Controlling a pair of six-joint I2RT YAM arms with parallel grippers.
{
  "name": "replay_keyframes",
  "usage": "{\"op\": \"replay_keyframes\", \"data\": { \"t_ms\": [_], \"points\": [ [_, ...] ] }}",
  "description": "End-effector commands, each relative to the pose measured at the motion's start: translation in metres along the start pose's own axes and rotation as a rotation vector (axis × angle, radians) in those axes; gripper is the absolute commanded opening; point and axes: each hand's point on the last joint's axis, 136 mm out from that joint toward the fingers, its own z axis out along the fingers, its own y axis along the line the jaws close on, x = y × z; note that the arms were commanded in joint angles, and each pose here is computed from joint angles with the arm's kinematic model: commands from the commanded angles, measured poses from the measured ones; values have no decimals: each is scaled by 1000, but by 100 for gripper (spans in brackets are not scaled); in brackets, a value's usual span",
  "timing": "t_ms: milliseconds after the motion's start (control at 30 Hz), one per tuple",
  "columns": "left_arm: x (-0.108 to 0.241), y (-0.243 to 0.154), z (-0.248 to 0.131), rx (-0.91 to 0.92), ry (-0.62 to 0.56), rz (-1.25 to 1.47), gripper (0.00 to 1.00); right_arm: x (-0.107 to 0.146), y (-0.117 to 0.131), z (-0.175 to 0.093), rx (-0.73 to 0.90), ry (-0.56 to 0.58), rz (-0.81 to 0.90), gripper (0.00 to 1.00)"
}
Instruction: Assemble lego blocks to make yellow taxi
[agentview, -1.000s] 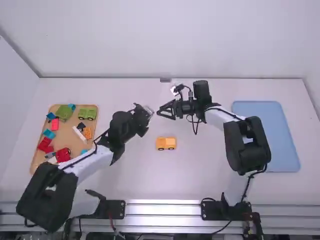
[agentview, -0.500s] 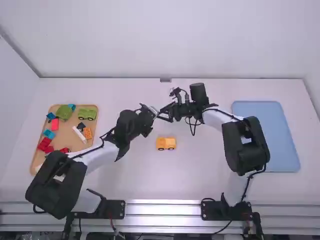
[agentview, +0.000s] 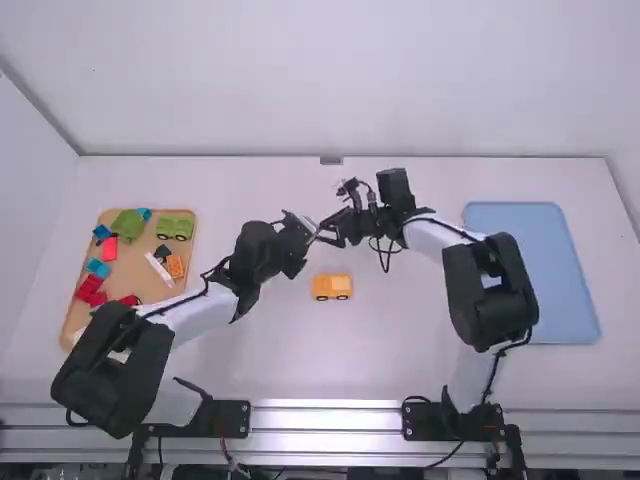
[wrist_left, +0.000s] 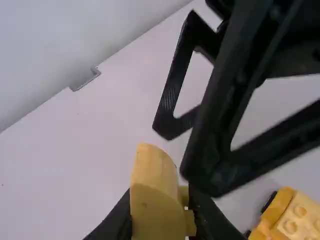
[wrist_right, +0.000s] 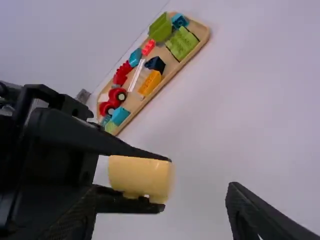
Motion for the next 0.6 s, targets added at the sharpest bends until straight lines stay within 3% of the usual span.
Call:
{"op": "replay_keyframes", "data": {
  "t_ms": [0,567],
  "points": [
    [-10,-3,1,20,-24,-8,2,0,-2,6,4,9,-4,69],
    [-10,-11,17,2,-50,16,2,-2,0,6,-6,5,11,56]
  ]
}}
